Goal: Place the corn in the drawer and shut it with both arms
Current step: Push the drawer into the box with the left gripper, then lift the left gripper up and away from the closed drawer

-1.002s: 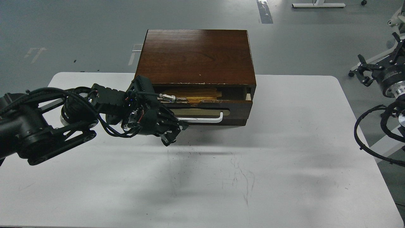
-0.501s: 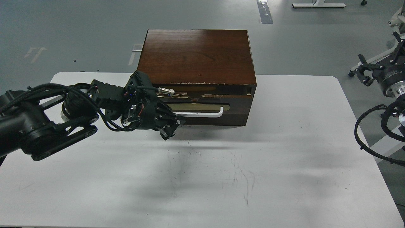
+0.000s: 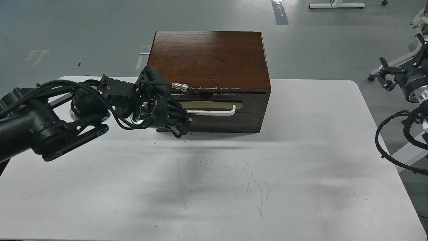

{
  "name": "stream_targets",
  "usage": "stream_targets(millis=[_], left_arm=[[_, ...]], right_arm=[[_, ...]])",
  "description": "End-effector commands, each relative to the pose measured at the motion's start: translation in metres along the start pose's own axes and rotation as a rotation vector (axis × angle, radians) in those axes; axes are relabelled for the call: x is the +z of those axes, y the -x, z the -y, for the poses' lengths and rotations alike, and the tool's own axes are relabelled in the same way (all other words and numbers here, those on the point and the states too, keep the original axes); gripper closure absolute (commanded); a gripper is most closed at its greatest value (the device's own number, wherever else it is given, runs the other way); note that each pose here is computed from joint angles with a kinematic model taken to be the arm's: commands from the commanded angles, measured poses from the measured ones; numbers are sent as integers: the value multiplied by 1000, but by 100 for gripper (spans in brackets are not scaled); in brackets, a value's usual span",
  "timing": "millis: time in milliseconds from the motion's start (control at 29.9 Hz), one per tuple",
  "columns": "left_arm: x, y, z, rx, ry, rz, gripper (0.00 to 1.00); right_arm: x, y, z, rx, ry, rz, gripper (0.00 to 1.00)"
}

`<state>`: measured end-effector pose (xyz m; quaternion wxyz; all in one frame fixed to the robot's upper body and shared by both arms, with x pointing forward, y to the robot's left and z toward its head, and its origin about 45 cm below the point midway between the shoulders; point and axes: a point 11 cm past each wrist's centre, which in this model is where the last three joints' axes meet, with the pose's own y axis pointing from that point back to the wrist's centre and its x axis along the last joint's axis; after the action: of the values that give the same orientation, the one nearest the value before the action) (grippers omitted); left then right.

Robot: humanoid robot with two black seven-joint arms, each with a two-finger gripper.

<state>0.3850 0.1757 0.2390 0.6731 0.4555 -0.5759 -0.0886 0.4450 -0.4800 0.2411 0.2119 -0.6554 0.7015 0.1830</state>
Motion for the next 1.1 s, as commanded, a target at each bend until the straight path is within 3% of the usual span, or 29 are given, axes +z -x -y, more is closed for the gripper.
stream_targets(millis=[0,368,869,1069], left_arm=[[0,1,1,-1,-1,-1,100],[-7,1,0,20,-13,-20,100],[34,-14,-3,79,197,-59,100],[15,-44,-38,272,269,-270,100]], right_arm=[[0,0,0,1,-2,0,0],[-1,-1,0,2,-3,-1,0],[-10,-6,-2,10,-14,-15,0],[-20,-12,-4,25,-34,-27,0]])
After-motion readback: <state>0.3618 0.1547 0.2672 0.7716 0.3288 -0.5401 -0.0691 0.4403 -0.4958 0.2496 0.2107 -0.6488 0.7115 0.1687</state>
